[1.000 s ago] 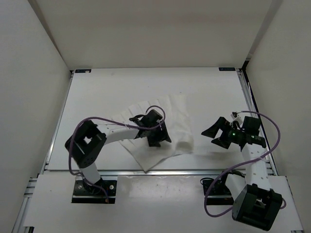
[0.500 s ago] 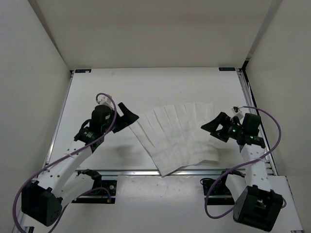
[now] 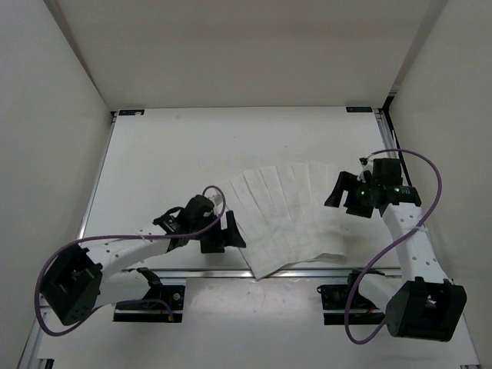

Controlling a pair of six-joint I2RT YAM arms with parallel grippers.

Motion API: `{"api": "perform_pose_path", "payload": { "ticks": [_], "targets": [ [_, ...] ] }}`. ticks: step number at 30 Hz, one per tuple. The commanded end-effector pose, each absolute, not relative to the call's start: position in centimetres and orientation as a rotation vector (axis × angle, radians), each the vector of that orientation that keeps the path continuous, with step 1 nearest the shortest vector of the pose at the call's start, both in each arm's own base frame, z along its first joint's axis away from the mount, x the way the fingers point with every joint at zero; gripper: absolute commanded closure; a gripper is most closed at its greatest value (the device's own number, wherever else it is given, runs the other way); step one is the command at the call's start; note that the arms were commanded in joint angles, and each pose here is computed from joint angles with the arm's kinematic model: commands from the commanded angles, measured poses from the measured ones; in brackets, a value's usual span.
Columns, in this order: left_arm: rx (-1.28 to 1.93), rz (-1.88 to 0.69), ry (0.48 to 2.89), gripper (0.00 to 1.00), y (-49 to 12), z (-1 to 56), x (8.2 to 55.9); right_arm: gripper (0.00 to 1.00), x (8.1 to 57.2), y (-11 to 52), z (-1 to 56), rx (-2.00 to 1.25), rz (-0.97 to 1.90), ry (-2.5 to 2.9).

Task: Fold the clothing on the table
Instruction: Move the skirt to the center of the board

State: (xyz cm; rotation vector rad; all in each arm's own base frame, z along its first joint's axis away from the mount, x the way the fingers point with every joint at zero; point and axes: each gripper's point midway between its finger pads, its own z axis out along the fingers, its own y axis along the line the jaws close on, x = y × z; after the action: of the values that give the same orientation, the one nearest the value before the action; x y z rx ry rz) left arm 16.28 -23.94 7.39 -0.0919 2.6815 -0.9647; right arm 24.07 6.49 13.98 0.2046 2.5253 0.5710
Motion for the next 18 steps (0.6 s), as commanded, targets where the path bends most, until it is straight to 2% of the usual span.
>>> {"api": "perform_pose_path", "payload": {
  "ticks": [1, 6, 14, 15, 18],
  "targets": [
    [-0.070, -1.116, 2.683, 0.01, -26.3, 7.1, 13.6, 0.15, 22.0, 4.5, 13.3, 0.242, 0.401, 2.649],
    [-0.060, -1.147, 2.701, 0.02, -27.9, 6.7, 12.6, 0.18, 18.4, 5.5, 10.3, 0.288, 0.453, 2.831],
    [-0.146, -1.137, 2.671, 0.01, -28.9, 5.1, 17.2, 0.25, 16.8, 4.6, 8.7, 0.448, 0.437, 2.917],
    [-0.131, -1.138, 2.650, 0.02, -29.2, 5.5, 18.1, 0.26, 16.7, 4.9, 8.5, 0.455, 0.456, 2.932],
    [-0.132, -1.081, 2.729, 0.15, -29.5, 3.3, 19.2, 0.33, 16.2, 5.0, 7.9, 0.501, 0.494, 2.987]
  ]
}}
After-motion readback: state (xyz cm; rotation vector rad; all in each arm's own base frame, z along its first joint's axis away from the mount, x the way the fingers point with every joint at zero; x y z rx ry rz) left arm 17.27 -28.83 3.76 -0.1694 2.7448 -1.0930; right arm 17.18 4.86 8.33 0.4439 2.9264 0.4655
